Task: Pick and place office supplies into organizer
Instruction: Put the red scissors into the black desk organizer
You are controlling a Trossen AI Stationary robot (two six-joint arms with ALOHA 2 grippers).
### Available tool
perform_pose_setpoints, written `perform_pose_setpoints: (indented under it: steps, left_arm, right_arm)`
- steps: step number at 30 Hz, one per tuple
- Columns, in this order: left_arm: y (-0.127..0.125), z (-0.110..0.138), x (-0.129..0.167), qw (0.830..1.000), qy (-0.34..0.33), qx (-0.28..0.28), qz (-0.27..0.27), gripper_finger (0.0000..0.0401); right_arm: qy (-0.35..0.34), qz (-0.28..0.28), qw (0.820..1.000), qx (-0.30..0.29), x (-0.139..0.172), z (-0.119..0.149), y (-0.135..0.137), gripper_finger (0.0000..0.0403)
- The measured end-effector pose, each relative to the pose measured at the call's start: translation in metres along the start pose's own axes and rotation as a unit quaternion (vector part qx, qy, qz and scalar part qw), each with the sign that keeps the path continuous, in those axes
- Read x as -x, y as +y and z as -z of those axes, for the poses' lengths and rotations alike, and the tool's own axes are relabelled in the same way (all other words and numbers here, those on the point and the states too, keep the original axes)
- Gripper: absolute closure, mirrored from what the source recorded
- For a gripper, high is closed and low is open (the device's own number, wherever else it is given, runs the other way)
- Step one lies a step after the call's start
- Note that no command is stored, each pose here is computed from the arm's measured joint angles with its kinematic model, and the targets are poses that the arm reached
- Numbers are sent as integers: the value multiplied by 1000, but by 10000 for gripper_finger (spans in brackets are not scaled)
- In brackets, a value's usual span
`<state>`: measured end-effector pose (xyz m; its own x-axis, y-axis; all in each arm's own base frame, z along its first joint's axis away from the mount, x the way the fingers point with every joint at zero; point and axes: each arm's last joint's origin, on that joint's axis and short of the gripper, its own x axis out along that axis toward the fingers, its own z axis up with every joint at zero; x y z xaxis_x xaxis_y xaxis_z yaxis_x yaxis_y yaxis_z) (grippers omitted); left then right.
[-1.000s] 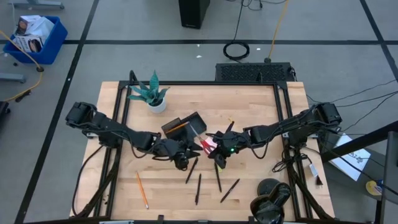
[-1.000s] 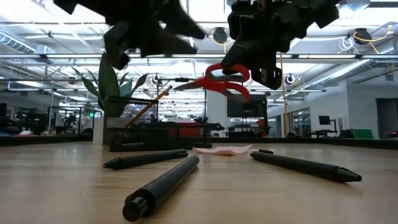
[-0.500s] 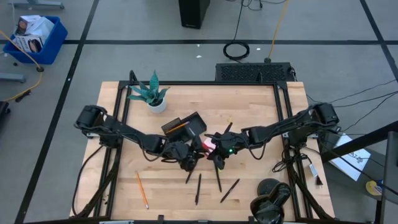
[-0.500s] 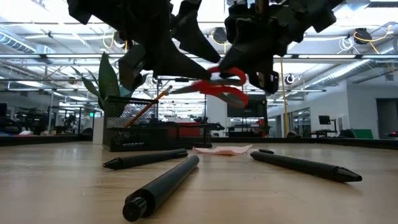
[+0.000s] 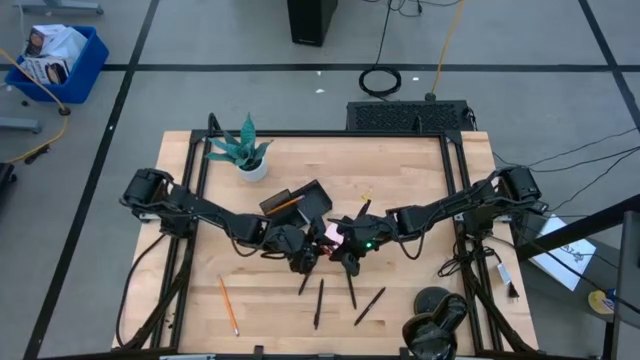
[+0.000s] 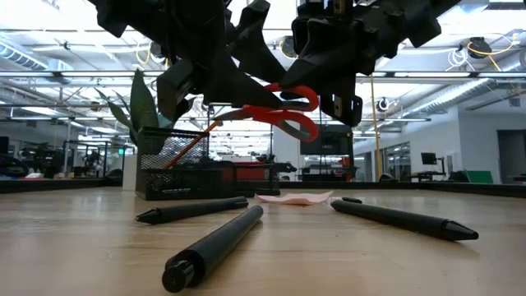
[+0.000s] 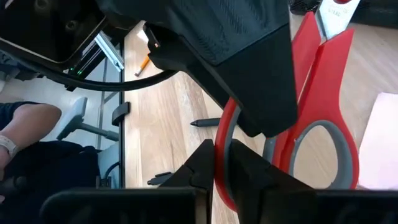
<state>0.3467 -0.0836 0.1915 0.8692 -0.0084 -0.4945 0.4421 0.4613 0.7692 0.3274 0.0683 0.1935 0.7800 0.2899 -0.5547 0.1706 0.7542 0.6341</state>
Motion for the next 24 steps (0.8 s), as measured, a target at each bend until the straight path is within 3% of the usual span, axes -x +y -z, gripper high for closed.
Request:
perform_pose_setpoints:
  steps: [12,19,24]
  left_arm:
    - [-3,0,0,1000,-3,9,18,381]
    - [-2,0,0,1000,1,15,10,367]
    - [-6,-5,2,1000,-1,13,11,384]
  right_arm:
    - [-9,-10,1000,11,0,-1,2,371]
    - [-14,-21,999,31,0,-3,3,334]
    - [7,-51,998,34,1,-6,2,298]
